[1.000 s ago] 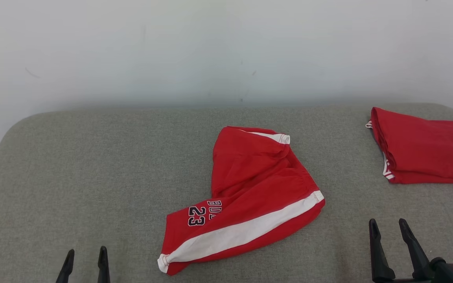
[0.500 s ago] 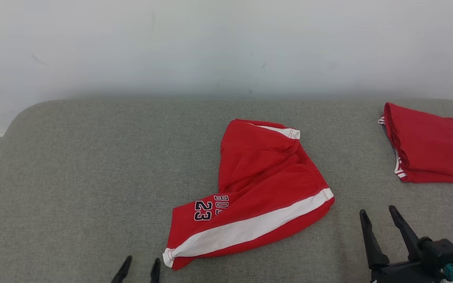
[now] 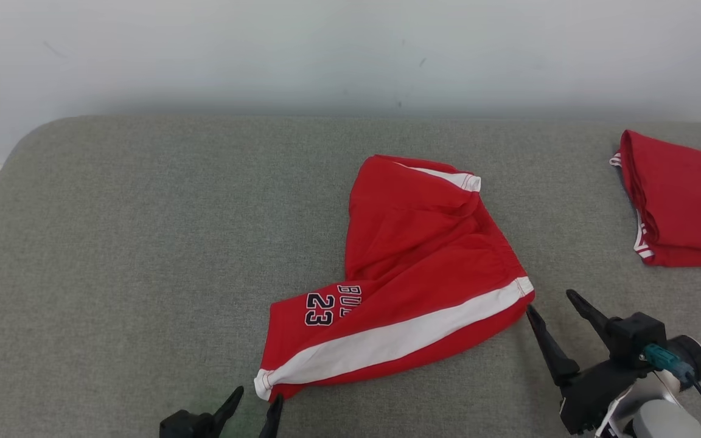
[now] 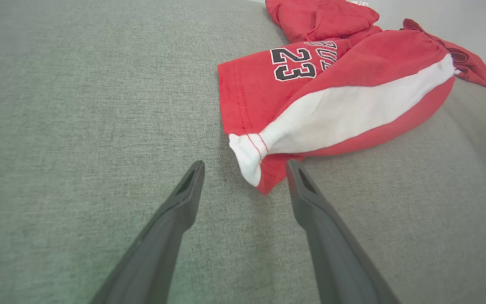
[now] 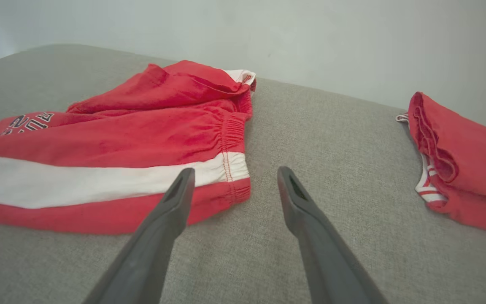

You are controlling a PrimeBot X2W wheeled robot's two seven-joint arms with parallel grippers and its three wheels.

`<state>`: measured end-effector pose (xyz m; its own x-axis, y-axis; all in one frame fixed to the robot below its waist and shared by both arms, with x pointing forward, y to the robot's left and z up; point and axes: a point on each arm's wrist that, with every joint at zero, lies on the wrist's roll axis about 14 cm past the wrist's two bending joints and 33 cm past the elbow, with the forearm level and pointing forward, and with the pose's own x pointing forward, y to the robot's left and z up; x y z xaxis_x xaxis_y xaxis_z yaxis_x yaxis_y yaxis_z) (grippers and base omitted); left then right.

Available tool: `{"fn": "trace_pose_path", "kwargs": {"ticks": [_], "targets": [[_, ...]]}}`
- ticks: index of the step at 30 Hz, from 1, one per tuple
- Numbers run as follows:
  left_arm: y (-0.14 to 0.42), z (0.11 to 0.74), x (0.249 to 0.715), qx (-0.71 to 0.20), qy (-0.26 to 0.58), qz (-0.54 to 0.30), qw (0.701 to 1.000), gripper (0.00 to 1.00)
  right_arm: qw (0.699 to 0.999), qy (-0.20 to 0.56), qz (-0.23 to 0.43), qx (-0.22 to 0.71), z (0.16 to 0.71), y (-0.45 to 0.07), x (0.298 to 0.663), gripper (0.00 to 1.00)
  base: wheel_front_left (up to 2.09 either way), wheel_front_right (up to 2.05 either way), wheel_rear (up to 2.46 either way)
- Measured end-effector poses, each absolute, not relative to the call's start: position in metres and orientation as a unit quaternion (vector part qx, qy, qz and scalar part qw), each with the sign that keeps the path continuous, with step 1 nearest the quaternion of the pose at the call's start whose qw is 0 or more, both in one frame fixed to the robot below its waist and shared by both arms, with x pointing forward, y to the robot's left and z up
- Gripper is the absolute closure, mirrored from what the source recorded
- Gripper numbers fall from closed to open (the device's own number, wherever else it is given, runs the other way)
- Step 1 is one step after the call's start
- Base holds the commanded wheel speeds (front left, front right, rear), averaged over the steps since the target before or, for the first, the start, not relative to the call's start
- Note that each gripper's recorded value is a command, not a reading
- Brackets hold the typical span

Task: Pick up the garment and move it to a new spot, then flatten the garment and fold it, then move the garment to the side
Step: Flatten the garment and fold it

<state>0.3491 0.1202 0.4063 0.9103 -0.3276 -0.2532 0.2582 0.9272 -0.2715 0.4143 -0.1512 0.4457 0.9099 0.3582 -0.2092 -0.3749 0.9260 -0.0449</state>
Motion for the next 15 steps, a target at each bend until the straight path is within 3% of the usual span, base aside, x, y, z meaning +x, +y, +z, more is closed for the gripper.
{"fn": "trace_pose_path", "kwargs": {"ticks": [15], "targets": [[0.116, 0.391, 0.364, -0.124, 0.183, -0.168, 0.961, 0.0, 0.942, 0.166, 0.275, -0.095, 0.423, -0.133, 0.445, 0.0, 0.0, 0.0, 0.0]]}}
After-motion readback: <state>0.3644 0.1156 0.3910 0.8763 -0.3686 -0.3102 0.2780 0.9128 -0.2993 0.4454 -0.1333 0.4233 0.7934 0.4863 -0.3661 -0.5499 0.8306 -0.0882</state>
